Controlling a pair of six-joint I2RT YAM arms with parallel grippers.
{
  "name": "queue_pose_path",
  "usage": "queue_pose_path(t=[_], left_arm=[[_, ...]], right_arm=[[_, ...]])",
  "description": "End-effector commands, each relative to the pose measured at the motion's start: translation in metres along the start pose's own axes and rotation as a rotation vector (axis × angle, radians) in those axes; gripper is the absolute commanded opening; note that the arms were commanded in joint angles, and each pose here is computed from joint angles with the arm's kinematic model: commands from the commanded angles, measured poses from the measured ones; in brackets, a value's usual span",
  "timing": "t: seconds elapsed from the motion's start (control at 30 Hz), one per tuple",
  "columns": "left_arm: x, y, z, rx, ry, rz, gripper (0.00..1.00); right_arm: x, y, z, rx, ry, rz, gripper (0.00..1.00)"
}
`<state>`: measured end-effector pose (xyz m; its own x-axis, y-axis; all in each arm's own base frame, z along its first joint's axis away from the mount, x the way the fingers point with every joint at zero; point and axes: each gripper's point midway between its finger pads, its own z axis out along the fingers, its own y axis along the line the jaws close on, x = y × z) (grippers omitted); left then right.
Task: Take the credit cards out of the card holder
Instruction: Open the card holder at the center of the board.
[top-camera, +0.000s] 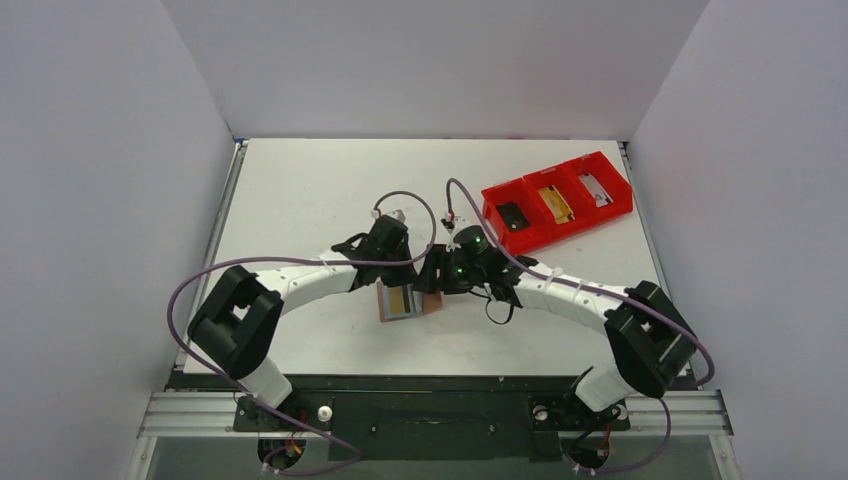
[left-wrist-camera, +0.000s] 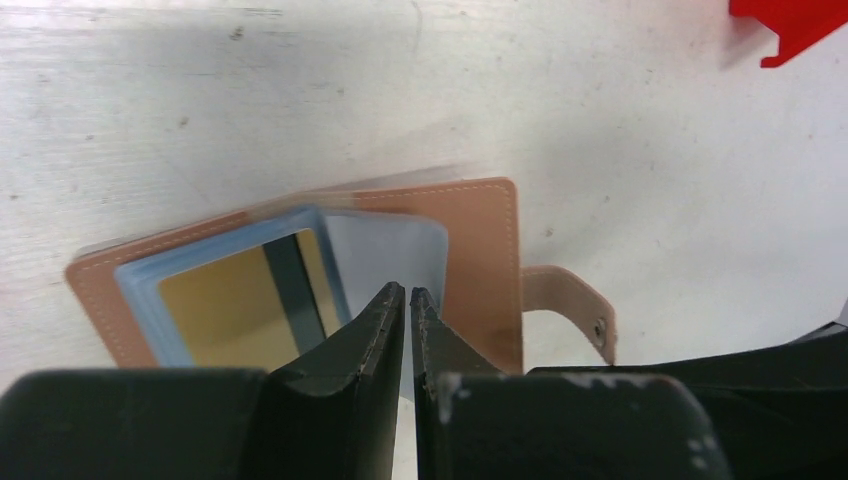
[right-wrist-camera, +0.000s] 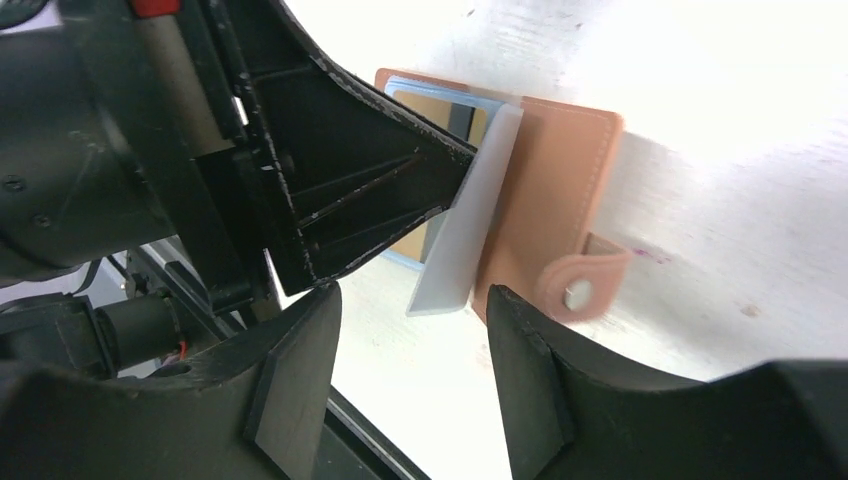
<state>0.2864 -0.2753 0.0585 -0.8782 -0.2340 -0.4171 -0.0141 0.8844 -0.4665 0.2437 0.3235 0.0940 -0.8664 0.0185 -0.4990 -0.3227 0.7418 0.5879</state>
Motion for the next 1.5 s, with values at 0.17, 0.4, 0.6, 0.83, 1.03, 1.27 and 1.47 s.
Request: queue_pose_path(t=[0.17, 0.4, 0.6, 0.83, 1.03, 1.27, 1.47], left_arm=[[0.007, -0.037, 0.019, 0.102, 0.039, 0.011, 0.06], [0.009, -0.033, 0.028, 0.085, 0.052, 0.006, 0.08], [-0.010, -0.030, 0.007, 0.069, -0.011, 0.011, 0.13], [-0.019, -0.011, -0.011, 0.028, -0.042, -0.002, 0.14], [-0.028, 0.011, -0.021, -0.002, -0.074, -0.032, 0.14], [-0.021, 0.019, -0.025, -0.019, -0.058, -0.040, 0.14], [-0.013, 0.023, -0.029, 0.016, -0.040, -0.046, 0.11]], right_arm=[[-0.026, 0.009, -0.041, 0.010, -0.149, -0.041, 0.43], [-0.027, 0.008, -0.040, 0.012, -0.152, -0.027, 0.31], [-0.024, 0.009, -0.030, 0.002, -0.129, -0.014, 0.24], [-0.025, 0.021, -0.012, -0.052, -0.094, 0.013, 0.18], [-0.032, 0.031, -0.009, -0.062, -0.091, 0.008, 0.16], [-0.042, 0.036, -0.007, -0.041, -0.099, 0.018, 0.14], [-0.044, 0.049, 0.009, -0.035, -0.063, 0.044, 0.09]])
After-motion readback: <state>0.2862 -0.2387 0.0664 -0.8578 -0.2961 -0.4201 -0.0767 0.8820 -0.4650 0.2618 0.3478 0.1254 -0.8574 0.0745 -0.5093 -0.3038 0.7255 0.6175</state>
